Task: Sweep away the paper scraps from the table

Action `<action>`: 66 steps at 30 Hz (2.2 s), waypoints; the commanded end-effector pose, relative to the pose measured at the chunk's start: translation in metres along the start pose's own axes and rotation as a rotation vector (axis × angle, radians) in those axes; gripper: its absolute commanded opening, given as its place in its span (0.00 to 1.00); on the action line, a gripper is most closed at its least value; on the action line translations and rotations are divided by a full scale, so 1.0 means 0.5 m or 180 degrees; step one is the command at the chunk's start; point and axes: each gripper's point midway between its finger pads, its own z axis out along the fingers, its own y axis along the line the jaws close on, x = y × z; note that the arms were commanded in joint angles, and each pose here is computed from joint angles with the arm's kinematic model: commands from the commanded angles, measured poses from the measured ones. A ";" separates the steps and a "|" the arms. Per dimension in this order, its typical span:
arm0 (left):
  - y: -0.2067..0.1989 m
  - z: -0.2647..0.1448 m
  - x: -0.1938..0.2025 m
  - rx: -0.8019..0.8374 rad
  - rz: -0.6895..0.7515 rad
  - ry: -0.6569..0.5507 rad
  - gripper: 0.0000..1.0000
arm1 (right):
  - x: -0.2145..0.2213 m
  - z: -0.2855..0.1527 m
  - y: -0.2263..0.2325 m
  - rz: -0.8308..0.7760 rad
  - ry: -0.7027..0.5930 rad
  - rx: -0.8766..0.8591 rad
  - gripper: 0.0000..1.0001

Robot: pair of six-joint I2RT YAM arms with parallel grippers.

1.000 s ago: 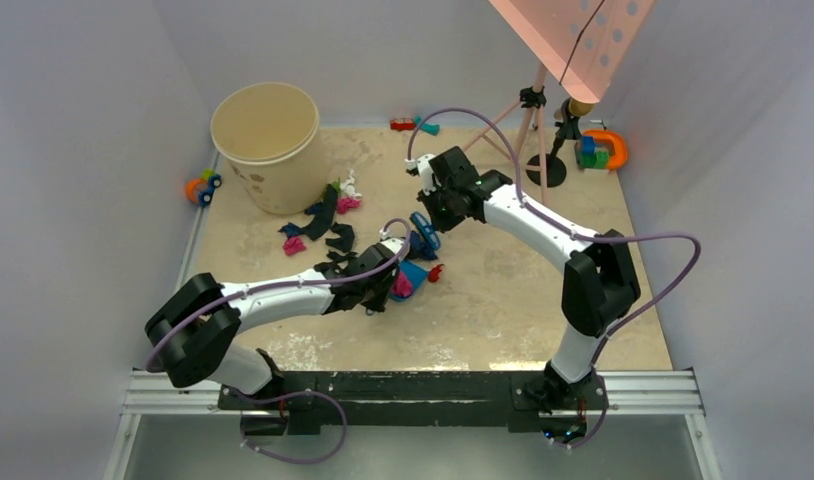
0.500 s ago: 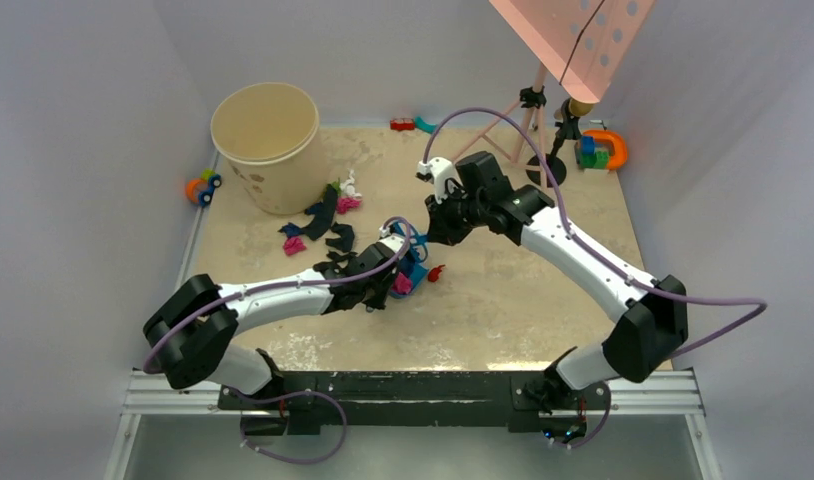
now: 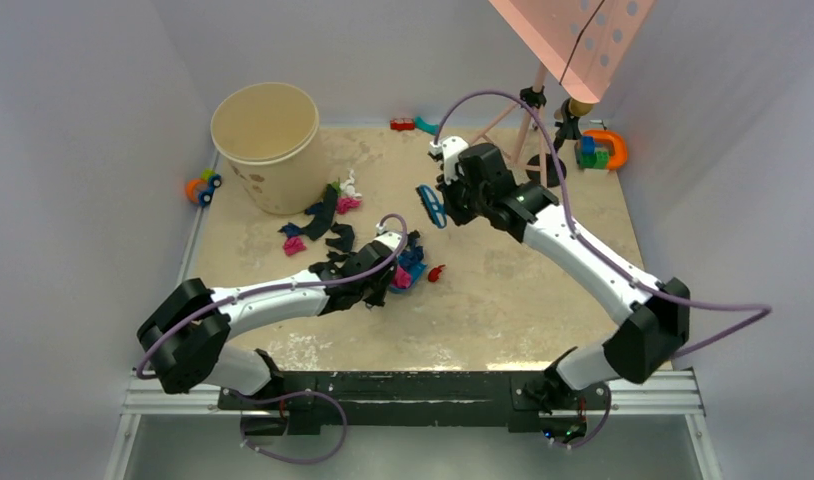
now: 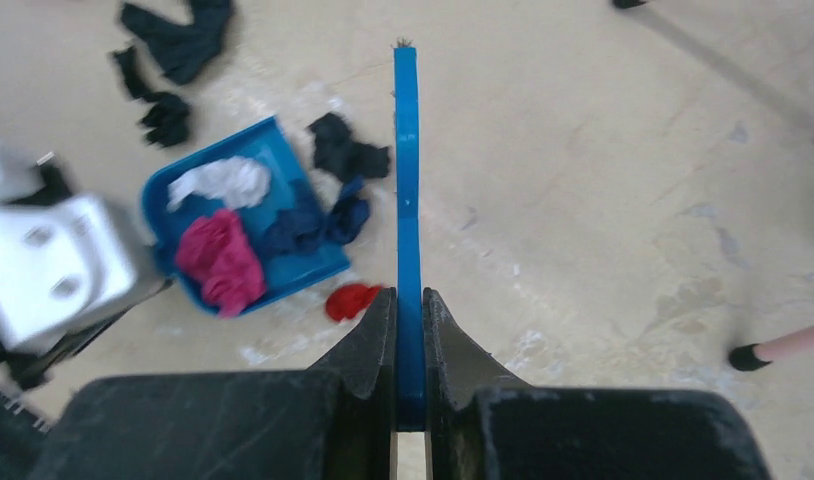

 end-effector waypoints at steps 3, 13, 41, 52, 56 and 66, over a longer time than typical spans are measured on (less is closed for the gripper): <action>-0.009 0.019 0.004 0.0019 -0.0110 0.0058 0.00 | -0.050 0.124 -0.070 -0.0186 0.0006 0.0604 0.00; -0.004 0.029 0.014 -0.0054 -0.0181 0.0173 0.00 | -0.013 0.232 0.006 -0.0824 0.0206 0.0184 0.00; 0.013 -0.021 -0.034 0.0030 -0.0162 -0.0377 0.00 | 0.063 0.050 0.147 -0.0366 0.0164 -0.0759 0.00; 0.038 -0.066 -0.052 -0.0025 -0.0192 -0.0671 0.00 | -0.021 -0.022 0.096 -0.0115 -0.0170 -0.0258 0.00; 0.044 -0.077 -0.054 -0.0051 -0.0221 -0.0708 0.00 | -0.055 -0.056 0.062 -0.0023 -0.0362 0.0039 0.00; 0.063 -0.114 -0.073 -0.0188 -0.0342 -0.0757 0.00 | -0.065 -0.135 -0.047 0.0351 -0.0793 0.0799 0.00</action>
